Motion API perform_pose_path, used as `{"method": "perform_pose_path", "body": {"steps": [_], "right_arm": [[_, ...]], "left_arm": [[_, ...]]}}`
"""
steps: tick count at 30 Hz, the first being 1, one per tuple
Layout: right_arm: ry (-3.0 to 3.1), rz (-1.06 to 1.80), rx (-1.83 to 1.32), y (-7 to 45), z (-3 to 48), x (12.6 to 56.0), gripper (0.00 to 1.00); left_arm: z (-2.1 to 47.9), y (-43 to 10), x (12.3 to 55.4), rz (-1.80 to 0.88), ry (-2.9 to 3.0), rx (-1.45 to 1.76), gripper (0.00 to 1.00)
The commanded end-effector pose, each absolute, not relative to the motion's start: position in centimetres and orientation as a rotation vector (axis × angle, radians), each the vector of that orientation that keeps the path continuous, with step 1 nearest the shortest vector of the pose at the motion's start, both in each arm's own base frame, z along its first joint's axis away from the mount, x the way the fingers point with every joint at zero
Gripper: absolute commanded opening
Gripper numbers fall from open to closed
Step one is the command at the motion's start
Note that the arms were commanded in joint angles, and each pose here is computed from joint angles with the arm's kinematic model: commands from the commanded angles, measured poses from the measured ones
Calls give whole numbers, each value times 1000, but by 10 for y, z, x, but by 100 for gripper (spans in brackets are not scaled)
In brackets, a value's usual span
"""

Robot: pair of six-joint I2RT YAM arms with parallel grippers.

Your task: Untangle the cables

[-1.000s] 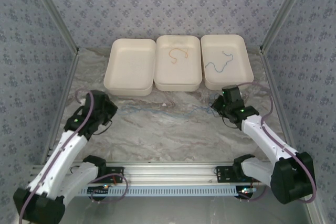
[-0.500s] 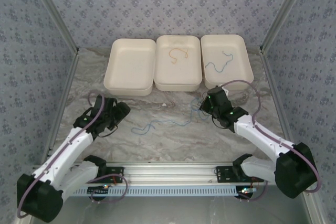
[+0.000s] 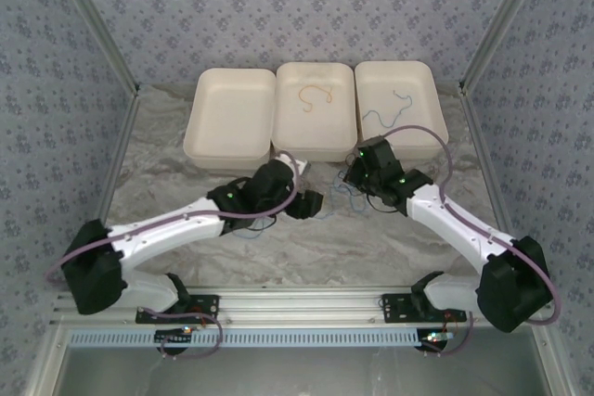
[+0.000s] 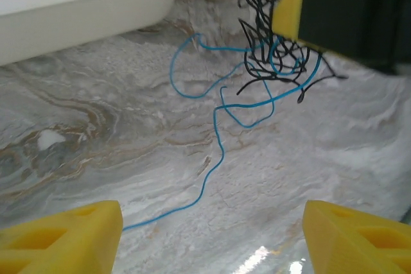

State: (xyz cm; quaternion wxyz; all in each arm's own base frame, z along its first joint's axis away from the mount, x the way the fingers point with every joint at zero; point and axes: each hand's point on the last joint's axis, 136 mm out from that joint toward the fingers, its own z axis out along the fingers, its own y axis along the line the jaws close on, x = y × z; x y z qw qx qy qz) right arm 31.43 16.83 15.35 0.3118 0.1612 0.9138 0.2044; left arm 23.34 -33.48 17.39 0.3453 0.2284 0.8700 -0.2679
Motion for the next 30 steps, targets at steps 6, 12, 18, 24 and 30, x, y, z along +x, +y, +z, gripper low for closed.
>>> {"method": "perform_pose_path", "body": {"steps": [6,12,18,24,30], "right_arm": [[2493,603,394,181,158,309,0],[2503,617,393,182,157,309,0],[2497,641,392,182,161,307,0],[2499,594,444,167,153,309,0],[2492,597,506,153,137,317,22]], "left_arm": [[186,-373,258,-582,1973,849,77],[160,-389,261,-522,1988,947,77],[152,-396,282,-433,1998,917,57],[161,-391,278,-447,2014,887,0],[168,-372,255,-491,2021,917,0]]}}
